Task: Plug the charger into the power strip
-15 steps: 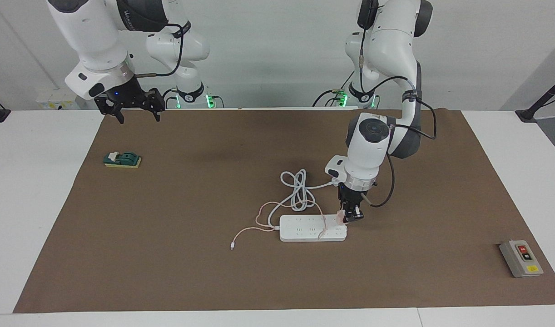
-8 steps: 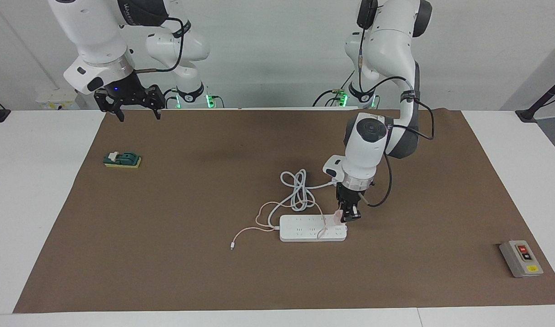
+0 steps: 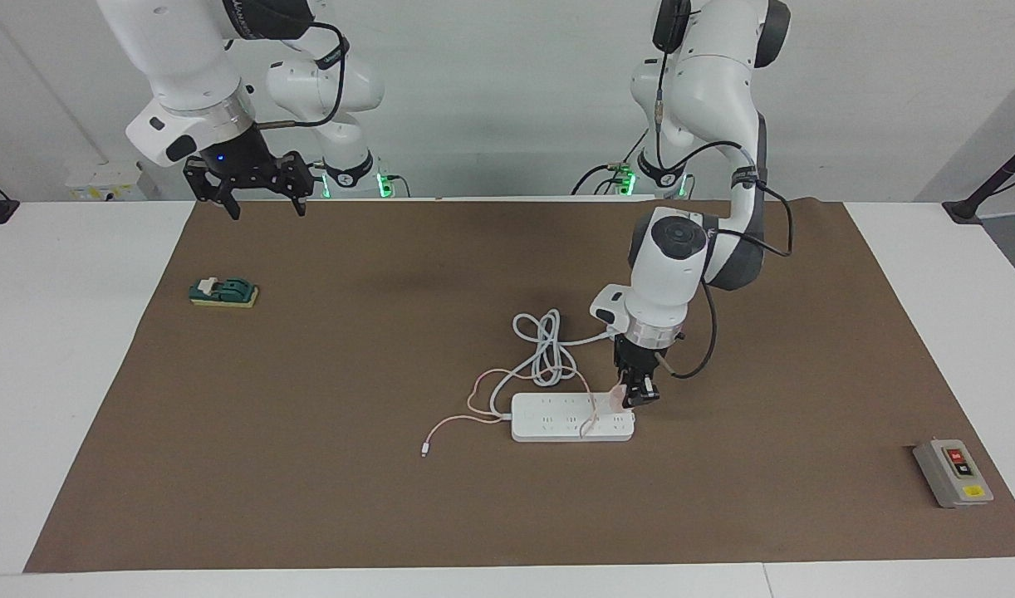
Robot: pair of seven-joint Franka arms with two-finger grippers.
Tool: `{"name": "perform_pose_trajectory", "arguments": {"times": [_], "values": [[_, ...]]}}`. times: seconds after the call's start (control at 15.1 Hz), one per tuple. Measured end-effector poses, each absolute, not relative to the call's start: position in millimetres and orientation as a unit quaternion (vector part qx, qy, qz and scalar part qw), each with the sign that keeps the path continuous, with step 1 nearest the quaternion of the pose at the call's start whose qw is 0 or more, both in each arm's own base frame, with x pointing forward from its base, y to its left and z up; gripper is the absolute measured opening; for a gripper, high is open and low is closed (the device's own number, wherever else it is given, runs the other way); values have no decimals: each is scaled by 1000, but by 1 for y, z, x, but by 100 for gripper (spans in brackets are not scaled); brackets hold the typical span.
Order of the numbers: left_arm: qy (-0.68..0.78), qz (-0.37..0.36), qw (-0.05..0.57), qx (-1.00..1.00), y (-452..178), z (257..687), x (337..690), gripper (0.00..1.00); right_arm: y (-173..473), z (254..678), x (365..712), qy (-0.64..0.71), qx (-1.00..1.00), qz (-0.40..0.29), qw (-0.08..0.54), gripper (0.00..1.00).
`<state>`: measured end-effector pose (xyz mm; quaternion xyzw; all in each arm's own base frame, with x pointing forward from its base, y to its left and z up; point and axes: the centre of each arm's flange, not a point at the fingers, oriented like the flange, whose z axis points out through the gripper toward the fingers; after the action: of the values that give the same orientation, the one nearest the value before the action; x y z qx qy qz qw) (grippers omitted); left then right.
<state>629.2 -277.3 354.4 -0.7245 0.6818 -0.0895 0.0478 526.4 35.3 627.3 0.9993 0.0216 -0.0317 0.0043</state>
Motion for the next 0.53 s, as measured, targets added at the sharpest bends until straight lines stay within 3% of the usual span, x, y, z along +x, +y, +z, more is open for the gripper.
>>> {"name": "perform_pose_trajectory", "arguments": {"times": [0.53], "values": [[687, -70, 41, -722, -282, 354, 622, 29, 35, 627, 526, 17, 999, -32, 4, 100]]}}
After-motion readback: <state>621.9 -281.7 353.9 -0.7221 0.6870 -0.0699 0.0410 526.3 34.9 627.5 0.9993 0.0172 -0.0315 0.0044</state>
